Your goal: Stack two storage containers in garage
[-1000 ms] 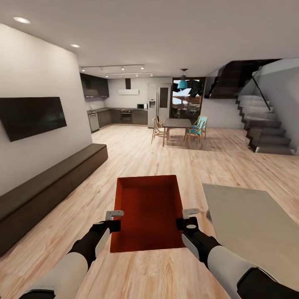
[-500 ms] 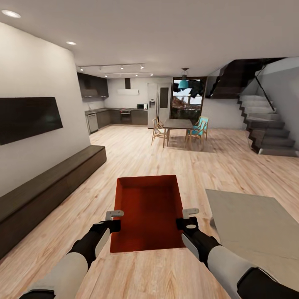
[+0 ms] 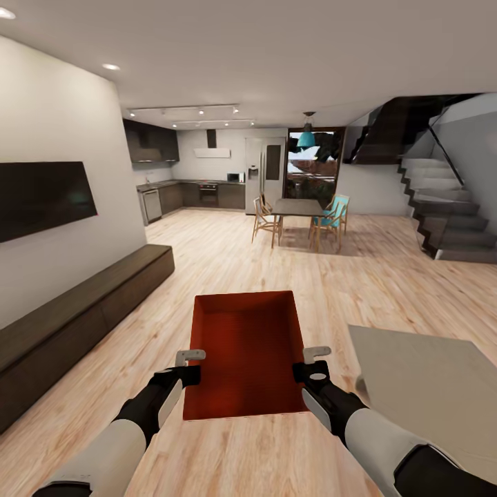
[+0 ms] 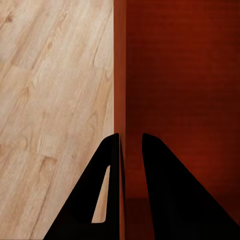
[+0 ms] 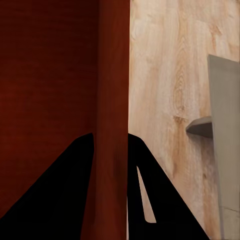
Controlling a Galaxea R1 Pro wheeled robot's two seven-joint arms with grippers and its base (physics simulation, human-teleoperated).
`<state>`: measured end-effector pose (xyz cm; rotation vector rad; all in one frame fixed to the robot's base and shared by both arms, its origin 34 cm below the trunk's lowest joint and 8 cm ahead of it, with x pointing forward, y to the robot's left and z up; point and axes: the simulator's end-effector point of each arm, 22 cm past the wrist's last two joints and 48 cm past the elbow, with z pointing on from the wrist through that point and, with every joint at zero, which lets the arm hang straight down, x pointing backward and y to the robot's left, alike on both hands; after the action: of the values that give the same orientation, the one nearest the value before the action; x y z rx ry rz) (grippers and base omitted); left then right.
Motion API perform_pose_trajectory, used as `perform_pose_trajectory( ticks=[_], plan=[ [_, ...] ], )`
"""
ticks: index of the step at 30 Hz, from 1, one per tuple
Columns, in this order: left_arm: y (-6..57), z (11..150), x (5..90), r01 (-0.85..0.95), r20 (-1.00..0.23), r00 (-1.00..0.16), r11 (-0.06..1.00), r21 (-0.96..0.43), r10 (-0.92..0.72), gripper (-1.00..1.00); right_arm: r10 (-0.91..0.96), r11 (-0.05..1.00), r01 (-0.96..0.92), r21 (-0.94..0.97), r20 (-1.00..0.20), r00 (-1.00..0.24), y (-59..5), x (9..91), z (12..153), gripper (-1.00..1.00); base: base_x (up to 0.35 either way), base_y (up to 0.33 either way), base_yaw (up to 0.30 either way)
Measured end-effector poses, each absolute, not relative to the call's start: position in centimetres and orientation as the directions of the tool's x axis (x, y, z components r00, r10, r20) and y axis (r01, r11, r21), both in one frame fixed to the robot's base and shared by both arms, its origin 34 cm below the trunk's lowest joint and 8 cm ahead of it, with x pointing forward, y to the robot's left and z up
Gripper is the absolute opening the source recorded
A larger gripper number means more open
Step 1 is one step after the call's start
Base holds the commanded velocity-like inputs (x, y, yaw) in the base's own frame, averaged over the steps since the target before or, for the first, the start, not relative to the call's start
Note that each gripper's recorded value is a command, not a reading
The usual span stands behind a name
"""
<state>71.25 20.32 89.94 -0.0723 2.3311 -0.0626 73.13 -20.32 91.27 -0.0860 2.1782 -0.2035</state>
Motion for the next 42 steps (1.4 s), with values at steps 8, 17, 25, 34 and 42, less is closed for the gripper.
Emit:
perform_pose_trajectory(
  ticks=[8, 17, 25, 34, 42],
  plan=[
    [20.33, 89.95, 71.25, -0.033, -0.721, -0.689, 0.997, -0.068, -0.072, -1.0, -0.138, 0.984, 0.014, -0.178, -0.805, -0.577, -20.31, 73.14, 91.29, -1.0, 0.322, 0.0, -0.065],
    [20.33, 89.94, 71.25, -0.033, -0.721, -0.689, 0.997, -0.068, -0.072, -1.0, -0.138, 0.984, 0.014, -0.179, -0.805, -0.578, -20.31, 73.13, 91.28, -1.0, 0.322, 0.0, -0.211],
    [20.33, 89.94, 71.25, -0.033, -0.721, -0.689, 0.997, -0.068, -0.072, -1.0, -0.137, 0.984, 0.015, -0.178, -0.805, -0.578, -20.31, 73.13, 91.27, -1.0, 0.322, 0.0, -0.198],
    [20.34, 89.95, 71.25, -0.033, -0.721, -0.689, 0.997, -0.067, -0.072, -1.0, -0.138, 0.984, 0.014, -0.178, -0.805, -0.577, -20.3, 73.14, 91.28, -1.0, 0.322, 0.0, -0.028],
    [20.34, 89.93, 71.24, -0.033, -0.721, -0.689, 0.997, -0.068, -0.072, -1.0, -0.138, 0.984, 0.014, -0.178, -0.805, -0.578, -20.3, 73.12, 91.26, -1.0, 0.323, 0.0, 0.0]
  ],
)
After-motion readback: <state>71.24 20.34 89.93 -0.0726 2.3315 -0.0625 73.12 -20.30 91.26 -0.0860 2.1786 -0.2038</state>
